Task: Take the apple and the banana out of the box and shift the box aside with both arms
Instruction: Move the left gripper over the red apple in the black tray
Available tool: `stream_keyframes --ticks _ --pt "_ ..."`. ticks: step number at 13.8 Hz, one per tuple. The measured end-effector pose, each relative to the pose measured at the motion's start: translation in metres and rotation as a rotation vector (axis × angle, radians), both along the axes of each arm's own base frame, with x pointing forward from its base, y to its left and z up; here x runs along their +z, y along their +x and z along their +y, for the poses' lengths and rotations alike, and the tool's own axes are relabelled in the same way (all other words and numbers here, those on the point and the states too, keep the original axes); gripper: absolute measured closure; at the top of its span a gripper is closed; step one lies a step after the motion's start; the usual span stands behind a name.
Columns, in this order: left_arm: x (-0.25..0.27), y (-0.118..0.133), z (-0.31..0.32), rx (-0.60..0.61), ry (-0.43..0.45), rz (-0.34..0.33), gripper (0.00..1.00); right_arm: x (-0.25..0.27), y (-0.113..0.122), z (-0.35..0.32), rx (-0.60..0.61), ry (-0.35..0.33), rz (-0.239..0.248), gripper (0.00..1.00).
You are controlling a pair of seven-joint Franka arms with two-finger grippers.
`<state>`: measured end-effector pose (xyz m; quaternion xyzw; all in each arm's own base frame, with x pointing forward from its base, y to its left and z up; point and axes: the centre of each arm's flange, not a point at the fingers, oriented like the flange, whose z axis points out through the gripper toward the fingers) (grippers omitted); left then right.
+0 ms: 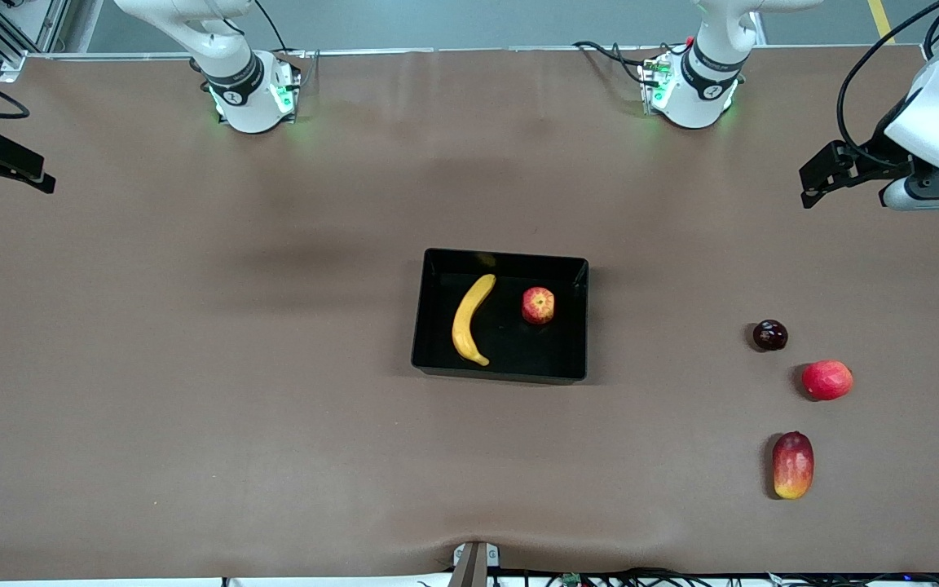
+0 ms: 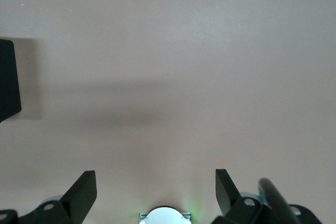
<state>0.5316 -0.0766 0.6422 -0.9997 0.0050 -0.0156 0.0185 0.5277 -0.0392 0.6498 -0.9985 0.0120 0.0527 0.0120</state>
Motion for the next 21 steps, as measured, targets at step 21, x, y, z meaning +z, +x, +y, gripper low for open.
stream_keyframes --ticks 21 --pt "-0.137 0.033 -0.179 -0.064 -0.045 0.104 0.0 0.0 -0.001 -0.002 -0.004 0.0 0.002 0.0"
